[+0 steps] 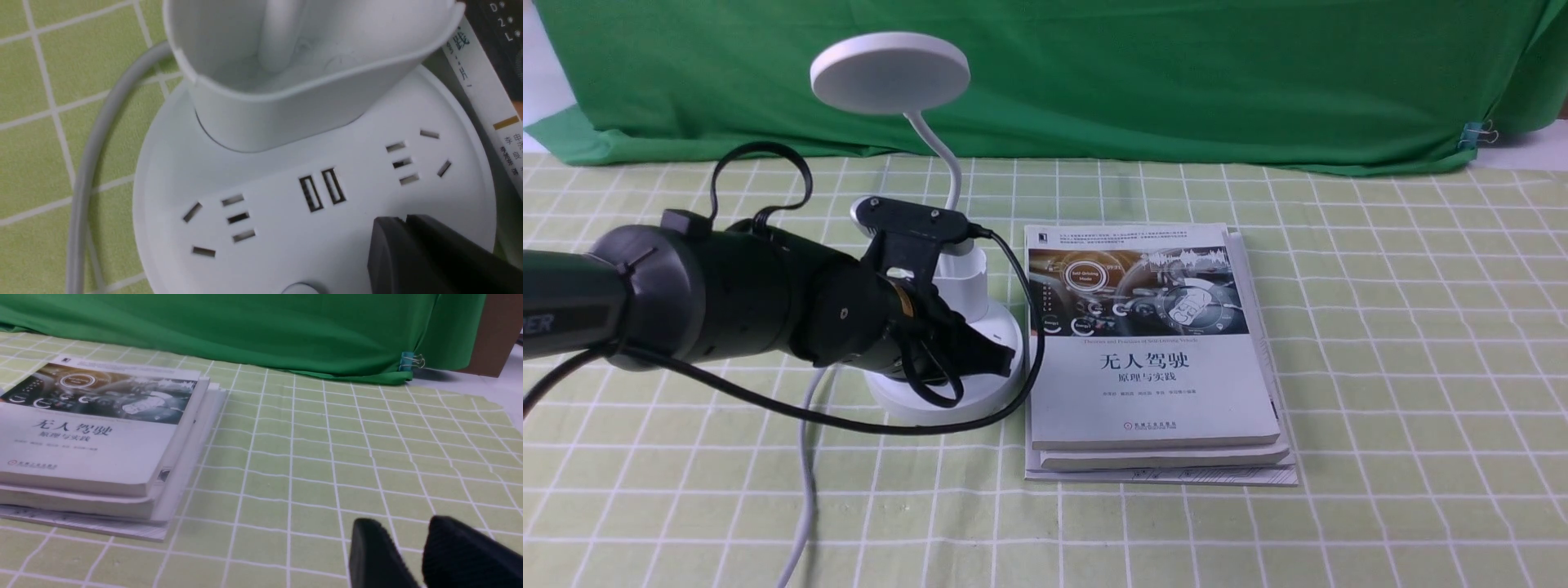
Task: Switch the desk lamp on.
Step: Use the left arm to press the button switch on the lamp holder
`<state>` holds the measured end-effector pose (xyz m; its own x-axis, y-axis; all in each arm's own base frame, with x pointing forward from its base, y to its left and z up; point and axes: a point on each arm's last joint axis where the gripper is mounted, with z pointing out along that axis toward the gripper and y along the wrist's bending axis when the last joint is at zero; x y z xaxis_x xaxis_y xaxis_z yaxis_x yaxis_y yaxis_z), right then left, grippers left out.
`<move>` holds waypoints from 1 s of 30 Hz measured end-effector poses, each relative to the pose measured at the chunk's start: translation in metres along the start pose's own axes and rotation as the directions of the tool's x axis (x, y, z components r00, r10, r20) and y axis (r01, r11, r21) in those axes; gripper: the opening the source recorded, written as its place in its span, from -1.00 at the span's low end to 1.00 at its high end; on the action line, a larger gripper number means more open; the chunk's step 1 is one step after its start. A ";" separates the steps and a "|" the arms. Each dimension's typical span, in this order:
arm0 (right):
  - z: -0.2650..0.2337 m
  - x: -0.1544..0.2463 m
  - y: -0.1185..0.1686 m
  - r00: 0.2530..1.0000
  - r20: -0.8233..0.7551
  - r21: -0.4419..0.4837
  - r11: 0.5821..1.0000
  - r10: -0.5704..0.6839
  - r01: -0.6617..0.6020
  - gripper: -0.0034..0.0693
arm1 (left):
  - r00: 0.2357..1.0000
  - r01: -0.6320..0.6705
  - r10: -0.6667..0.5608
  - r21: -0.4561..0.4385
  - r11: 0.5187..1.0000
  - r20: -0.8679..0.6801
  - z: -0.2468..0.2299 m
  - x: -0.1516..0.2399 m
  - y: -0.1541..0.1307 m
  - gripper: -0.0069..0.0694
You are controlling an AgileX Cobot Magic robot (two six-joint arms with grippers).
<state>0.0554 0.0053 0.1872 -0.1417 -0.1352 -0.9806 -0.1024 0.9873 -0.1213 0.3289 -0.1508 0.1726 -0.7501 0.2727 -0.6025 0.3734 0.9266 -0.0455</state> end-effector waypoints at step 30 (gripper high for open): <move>0.000 0.000 0.000 1.000 0.000 0.000 1.000 0.000 0.000 -0.24 | 0.998 -0.049 0.050 0.021 0.999 -0.034 0.000 0.004 -0.012 -0.77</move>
<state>0.0554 0.0053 0.1872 -0.1417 -0.1352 -0.9806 -0.1024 0.9873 -0.1213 0.3213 -0.1610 0.1708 -0.7486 0.3270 -0.5768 0.4209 0.9065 -0.0323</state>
